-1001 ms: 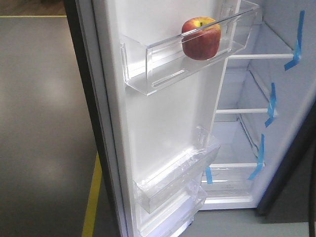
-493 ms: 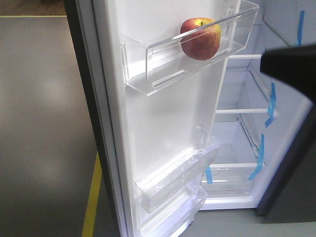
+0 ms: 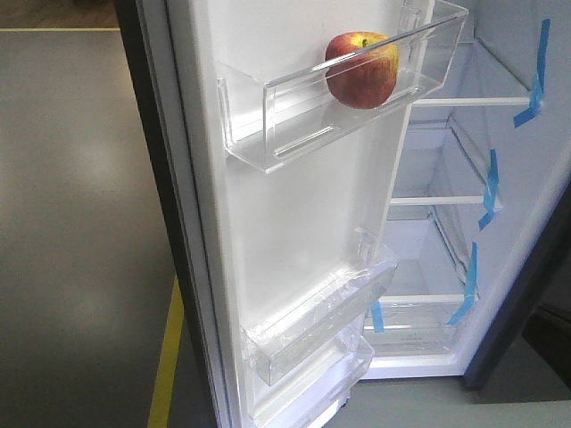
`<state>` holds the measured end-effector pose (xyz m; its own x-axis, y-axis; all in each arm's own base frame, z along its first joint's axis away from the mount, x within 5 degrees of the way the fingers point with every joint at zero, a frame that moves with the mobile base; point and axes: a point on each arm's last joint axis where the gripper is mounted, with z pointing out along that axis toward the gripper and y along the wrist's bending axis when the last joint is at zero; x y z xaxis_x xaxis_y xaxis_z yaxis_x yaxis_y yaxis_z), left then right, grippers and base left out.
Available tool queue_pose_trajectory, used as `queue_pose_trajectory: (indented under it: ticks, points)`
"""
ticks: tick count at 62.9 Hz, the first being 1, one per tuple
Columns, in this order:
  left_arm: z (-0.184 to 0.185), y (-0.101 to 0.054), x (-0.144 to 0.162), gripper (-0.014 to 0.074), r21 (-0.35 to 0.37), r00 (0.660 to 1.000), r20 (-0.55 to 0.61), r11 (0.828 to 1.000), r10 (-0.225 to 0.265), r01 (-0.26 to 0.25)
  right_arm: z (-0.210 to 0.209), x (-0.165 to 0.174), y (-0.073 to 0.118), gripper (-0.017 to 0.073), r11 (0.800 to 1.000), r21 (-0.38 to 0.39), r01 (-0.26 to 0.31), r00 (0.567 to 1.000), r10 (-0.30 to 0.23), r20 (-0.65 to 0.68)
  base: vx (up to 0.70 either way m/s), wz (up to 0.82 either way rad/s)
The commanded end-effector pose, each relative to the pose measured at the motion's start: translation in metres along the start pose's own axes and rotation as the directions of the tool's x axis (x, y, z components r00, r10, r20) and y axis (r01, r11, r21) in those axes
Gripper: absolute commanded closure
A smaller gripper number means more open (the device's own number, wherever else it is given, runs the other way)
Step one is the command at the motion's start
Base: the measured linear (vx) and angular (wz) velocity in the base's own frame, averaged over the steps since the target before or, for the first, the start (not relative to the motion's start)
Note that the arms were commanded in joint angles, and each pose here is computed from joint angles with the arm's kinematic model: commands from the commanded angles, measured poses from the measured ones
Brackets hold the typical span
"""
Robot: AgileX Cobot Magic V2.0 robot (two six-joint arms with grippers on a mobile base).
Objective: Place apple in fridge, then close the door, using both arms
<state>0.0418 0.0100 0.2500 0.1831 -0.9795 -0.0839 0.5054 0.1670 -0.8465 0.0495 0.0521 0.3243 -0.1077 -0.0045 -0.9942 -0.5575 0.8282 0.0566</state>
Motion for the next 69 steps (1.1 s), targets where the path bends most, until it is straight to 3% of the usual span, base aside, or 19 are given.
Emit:
queue_pose_trajectory:
  ticks: [1, 6, 11, 14, 18, 22, 29, 37, 41, 51, 57, 61, 69]
  points:
    - [0.008, -0.047, -0.007, 0.0601, 0.211, 0.997, 0.018, 0.975, -0.072, 0.066, -0.008, -0.013, 0.0, 0.0564, 0.998, 0.059, -0.024, 0.994, 0.018, 0.112, 0.0, 0.0]
    - [0.018, -0.076, -0.008, 0.0601, 0.268, 0.999, 0.009, 0.963, -0.031, 0.028, -0.011, -0.016, -0.003, 0.0564, 0.994, 0.106, -0.018, 0.989, 0.002, 0.149, 0.0, 0.0]
    - [0.031, -0.105, -0.007, 0.0601, 0.32, 0.997, 0.002, 0.945, 0.073, -0.07, -0.011, -0.018, -0.005, 0.0564, 0.991, 0.13, -0.022, 0.986, 0.0, 0.168, 0.0, 0.0]
    - [0.042, -0.124, -0.005, 0.0601, 0.355, 0.99, -0.005, 0.926, 0.143, -0.132, -0.011, -0.018, -0.005, 0.0564, 0.991, 0.128, -0.026, 0.985, 0.004, 0.17, 0.0, 0.0]
    - [0.059, -0.139, -0.001, 0.0601, 0.373, 0.97, -0.025, 0.902, 0.243, -0.217, -0.011, -0.018, -0.005, 0.0564, 0.992, 0.126, -0.029, 0.985, 0.007, 0.172, 0.0, 0.0]
    - [0.079, -0.155, 0.003, 0.0601, 0.392, 0.951, -0.045, 0.881, 0.307, -0.265, -0.011, -0.018, -0.005, 0.0564, 0.992, 0.122, -0.036, 0.984, 0.013, 0.177, 0.0, 0.0]
    - [0.125, -0.164, 0.014, 0.0601, 0.377, 0.925, -0.118, 0.878, 0.36, -0.294, -0.011, -0.019, -0.005, 0.0563, 0.991, 0.126, -0.046, 0.982, 0.022, 0.189, 0.0, 0.0]
    - [0.183, -0.161, 0.03, 0.0601, 0.372, 0.882, -0.219, 0.871, 0.418, -0.321, -0.012, -0.02, -0.006, 0.0563, 0.99, 0.135, -0.05, 0.98, 0.022, 0.197, 0.0, 0.0]
    - [0.21, -0.158, 0.037, 0.0601, 0.37, 0.873, -0.265, 0.88, 0.408, -0.299, -0.012, -0.02, -0.006, 0.0563, 0.99, 0.133, -0.049, 0.98, 0.023, 0.196, 0.0, 0.0]
    - [0.279, -0.125, 0.059, 0.0601, 0.334, 0.851, -0.394, 0.917, 0.347, -0.219, -0.011, -0.02, -0.005, 0.0563, 0.991, 0.125, -0.048, 0.981, 0.023, 0.191, 0.0, 0.0]
    - [0.312, -0.099, 0.071, 0.0599, 0.292, 0.846, -0.474, 0.95, 0.243, -0.11, -0.011, -0.019, -0.005, 0.0563, 0.991, 0.125, -0.048, 0.981, 0.023, 0.19, 0.0, 0.0]
    - [0.332, -0.08, 0.079, 0.0598, 0.267, 0.836, -0.52, 0.963, 0.175, -0.035, -0.011, -0.019, -0.005, 0.0563, 0.991, 0.125, -0.048, 0.981, 0.023, 0.19, 0.0, 0.0]
    - [0.364, -0.042, 0.095, 0.0575, 0.244, 0.801, -0.593, 0.966, 0.082, 0.081, -0.011, -0.019, -0.005, 0.0563, 0.991, 0.125, -0.048, 0.981, 0.023, 0.19, 0.0, 0.0]
